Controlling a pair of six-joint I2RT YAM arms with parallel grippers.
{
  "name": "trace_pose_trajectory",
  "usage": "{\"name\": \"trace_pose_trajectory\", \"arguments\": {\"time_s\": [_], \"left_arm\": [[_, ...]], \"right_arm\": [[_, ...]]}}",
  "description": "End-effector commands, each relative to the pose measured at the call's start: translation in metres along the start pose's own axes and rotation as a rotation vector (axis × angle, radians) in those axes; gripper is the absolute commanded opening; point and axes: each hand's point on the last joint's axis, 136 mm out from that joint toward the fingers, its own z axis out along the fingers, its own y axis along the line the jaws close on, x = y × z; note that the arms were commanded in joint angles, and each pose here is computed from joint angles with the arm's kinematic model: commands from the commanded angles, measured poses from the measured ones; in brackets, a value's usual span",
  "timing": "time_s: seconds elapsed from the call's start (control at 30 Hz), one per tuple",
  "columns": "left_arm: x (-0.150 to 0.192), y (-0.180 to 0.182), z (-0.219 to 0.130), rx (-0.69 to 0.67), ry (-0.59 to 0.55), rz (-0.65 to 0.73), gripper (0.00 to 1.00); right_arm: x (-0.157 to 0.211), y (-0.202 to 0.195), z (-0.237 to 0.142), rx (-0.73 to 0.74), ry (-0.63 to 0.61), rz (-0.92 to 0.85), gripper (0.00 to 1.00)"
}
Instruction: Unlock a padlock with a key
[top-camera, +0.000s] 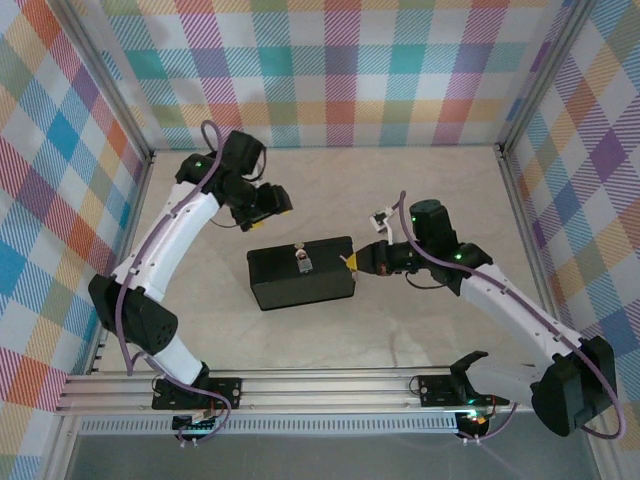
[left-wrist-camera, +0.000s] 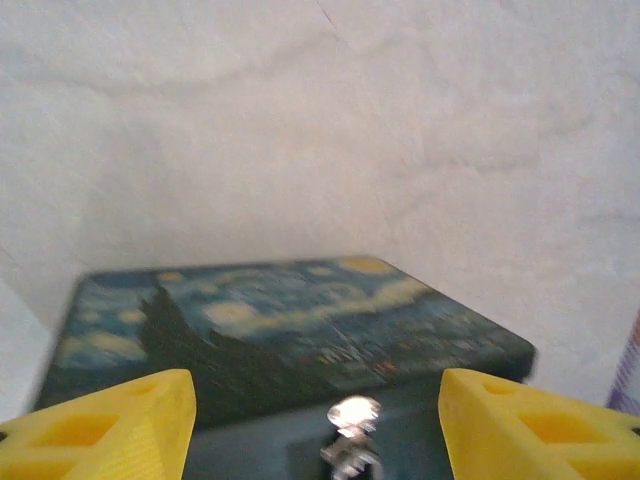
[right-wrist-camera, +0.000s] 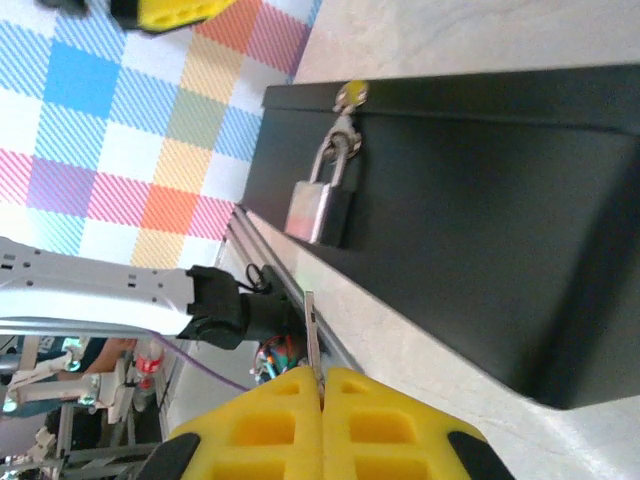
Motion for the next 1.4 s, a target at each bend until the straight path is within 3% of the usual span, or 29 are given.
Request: {"name": "trace_pose_trajectory", "arguments": {"time_s": [0.0,0.27,0.43,0.8,1.37], "left_arm": [[-0.019,0.008,0.013,0.004,-0.077,0.135,0.66],[-0.019,0.001,0.04,0.139,-0.039,0.119,0.67],[-0.012,0.001,0.054,0.167,-0.001,0.084,0.67],[-0.001,0.011,0.064,0.178,0.068,0.004,0.67],[0.011,0.027,0.067,0.183,0.166,-0.037,0.67]], "right_arm": [[0.0,0.017,0.002,-0.037,-0.036,0.016,0.04],[0.013,0.013,0.02,-0.1,-0.039,0.043,0.04],[0.022,0.022,0.025,-0.24,-0.046,-0.075,0.05],[0.037,0.026,0.029,-0.345,-0.015,-0.267,0.04],[0.012,-0.007,0.053,-0.278,-0.041,-0.315,0.02]]}}
